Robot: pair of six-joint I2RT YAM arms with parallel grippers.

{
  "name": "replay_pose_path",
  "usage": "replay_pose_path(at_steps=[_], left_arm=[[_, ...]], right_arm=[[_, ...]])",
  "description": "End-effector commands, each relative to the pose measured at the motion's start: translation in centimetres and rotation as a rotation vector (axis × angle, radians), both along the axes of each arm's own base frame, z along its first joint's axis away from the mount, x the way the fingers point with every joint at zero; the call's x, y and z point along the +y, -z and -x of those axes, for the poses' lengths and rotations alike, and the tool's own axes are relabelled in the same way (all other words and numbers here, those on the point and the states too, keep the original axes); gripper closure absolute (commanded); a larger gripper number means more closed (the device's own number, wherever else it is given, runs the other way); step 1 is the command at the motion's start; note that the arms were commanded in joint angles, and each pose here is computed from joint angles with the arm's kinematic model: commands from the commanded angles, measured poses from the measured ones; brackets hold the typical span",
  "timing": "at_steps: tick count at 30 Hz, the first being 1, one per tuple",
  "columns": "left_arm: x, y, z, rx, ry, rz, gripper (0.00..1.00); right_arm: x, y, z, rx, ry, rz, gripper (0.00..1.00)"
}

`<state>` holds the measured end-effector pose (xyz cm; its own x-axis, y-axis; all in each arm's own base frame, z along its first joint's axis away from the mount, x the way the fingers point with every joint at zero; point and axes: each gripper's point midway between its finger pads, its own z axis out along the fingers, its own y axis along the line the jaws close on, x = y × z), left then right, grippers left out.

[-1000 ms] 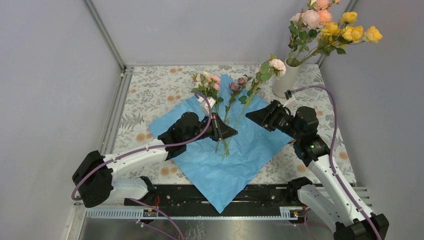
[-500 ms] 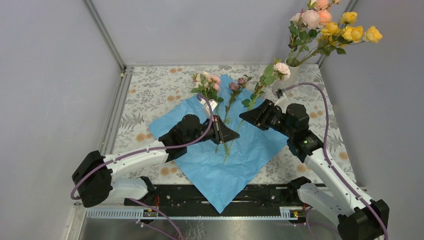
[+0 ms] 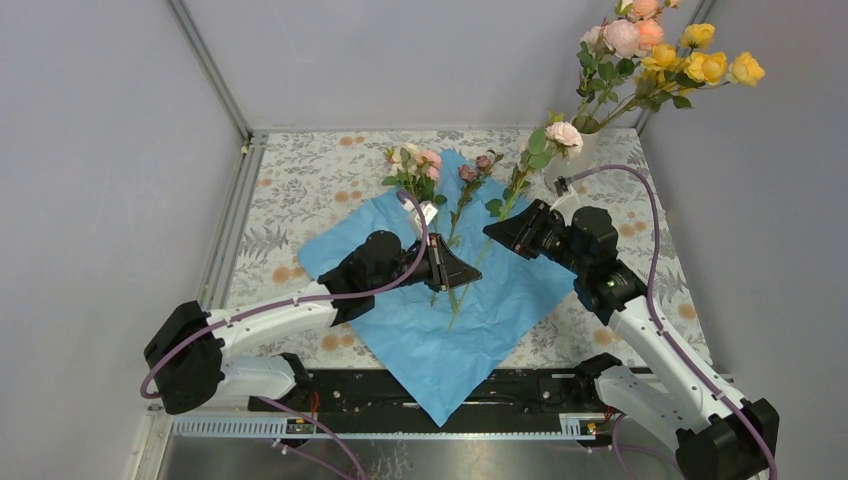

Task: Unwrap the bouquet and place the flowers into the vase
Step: Insert the fake flower into the vase.

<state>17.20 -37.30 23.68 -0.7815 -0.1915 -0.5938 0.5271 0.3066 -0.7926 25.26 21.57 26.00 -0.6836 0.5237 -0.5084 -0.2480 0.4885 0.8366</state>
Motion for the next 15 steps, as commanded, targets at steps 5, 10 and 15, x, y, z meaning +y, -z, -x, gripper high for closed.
replay_pose_path(at_steps=[5, 10, 15], left_arm=[[-0.5, -3.9, 0.4, -0.079, 0.028, 0.088, 1.0], [-0.3, -3.8, 0.1, -0.092, 0.007, 0.068, 1.0], [0.2, -4.0, -0.2, -0.115, -0.02, 0.049, 0.79]], right_arm=[[-0.2, -2.5, -0.6, -0.082, 0.028, 0.003, 0.88], [-0.5, -2.7, -0.7, -0.101, 0.044, 0.017, 0.96], [-1.5, -3.0, -0.5, -0.134, 0.082, 0.059, 0.99]])
